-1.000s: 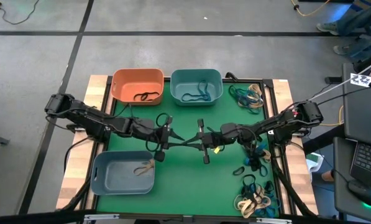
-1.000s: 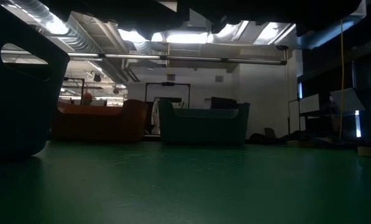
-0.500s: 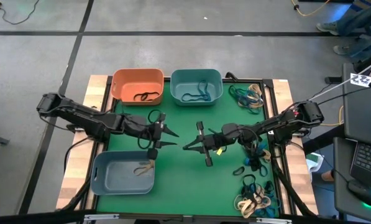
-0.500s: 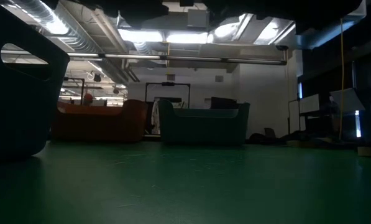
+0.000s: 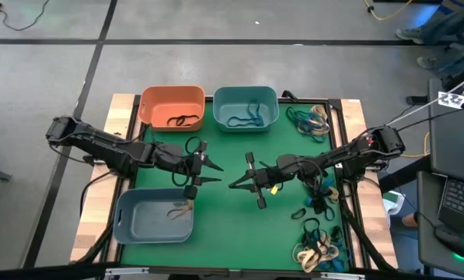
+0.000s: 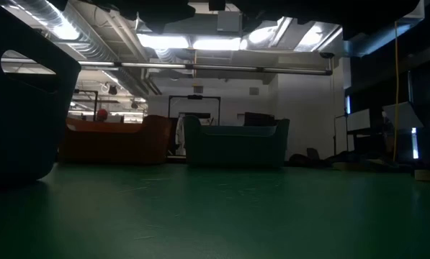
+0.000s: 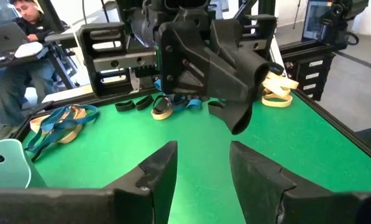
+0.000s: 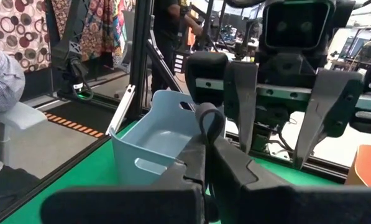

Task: Sort rubber bands into baskets
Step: Put the small black rubber band into the orange bin

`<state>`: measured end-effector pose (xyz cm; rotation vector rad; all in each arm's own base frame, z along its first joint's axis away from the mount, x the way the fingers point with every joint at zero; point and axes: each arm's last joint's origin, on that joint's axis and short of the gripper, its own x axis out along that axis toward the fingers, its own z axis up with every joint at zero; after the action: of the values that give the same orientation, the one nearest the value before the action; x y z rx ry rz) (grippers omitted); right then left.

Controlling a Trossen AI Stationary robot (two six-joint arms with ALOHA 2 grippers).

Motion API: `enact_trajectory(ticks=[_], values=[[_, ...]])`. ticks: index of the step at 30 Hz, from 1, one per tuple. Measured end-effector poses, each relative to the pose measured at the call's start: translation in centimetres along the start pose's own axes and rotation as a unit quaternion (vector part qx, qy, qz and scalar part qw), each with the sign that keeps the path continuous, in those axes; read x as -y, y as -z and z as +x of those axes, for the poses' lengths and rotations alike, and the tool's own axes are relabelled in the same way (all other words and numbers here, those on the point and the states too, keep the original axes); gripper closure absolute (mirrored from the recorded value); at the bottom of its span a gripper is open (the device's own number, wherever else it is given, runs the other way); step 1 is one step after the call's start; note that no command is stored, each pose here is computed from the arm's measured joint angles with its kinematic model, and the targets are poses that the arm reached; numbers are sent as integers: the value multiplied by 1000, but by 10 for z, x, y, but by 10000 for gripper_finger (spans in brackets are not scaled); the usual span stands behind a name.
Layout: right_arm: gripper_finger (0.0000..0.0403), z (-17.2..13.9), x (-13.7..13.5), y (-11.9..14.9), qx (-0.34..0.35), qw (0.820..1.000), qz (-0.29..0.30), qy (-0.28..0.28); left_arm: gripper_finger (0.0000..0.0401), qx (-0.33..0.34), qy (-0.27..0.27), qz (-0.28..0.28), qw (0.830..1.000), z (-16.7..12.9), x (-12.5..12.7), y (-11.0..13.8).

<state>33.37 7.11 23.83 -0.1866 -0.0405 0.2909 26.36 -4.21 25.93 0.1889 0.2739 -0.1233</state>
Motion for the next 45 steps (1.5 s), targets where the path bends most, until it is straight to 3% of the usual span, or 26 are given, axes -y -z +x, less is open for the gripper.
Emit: enact_trajectory(ticks=[8, 27, 35, 42, 45], values=[[386, 0, 3, 1, -14, 999, -2, 48, 256, 8, 11, 14, 1000, 0, 6, -2], [386, 0, 5, -2, 1, 997, 0, 81, 256, 37, 9, 5, 999, 16, 12, -1], [386, -1, 5, -3, 6, 997, 0, 82, 256, 47, 4, 8, 999, 20, 12, -1], [386, 0, 4, -3, 12, 998, 0, 65, 256, 44, -57, 2, 997, 19, 8, -1], [386, 0, 4, -4, 13, 998, 0, 66, 256, 55, -41, -2, 998, 21, 9, -2]])
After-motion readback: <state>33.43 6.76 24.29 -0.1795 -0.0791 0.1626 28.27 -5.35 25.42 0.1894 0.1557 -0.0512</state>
